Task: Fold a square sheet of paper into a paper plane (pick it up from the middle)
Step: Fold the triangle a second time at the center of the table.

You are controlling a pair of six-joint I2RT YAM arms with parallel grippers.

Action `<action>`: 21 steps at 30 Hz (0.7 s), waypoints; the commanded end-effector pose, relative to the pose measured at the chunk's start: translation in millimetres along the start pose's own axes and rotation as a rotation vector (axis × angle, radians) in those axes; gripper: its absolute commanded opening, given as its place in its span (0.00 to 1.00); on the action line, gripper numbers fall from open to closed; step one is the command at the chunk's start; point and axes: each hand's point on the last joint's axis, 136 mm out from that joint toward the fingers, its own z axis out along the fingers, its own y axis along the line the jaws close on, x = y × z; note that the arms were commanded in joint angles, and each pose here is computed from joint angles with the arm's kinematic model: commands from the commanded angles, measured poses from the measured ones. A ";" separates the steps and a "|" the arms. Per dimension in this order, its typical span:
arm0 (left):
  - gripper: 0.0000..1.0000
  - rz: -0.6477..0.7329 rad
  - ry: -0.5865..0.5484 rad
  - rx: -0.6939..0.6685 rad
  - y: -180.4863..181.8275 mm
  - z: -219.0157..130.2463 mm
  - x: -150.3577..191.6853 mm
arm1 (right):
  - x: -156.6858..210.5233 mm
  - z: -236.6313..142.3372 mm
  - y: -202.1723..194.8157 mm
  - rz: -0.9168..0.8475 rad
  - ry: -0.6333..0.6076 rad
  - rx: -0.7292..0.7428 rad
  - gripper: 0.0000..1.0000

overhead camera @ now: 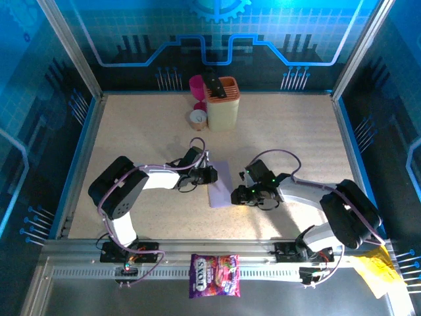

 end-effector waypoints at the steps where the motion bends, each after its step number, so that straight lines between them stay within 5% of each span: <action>1: 0.18 -0.021 0.084 -0.074 26.1 8.4 26.3 | -0.4 4.8 8.8 -0.026 0.021 -0.015 0.33; 11: 0.18 -0.020 0.082 -0.072 25.5 9.2 25.5 | -5.1 7.5 20.6 -0.047 0.020 -0.035 0.21; 21: 0.17 -0.023 0.084 -0.070 26.0 10.0 26.6 | -8.1 8.1 24.1 -0.052 0.023 -0.029 0.20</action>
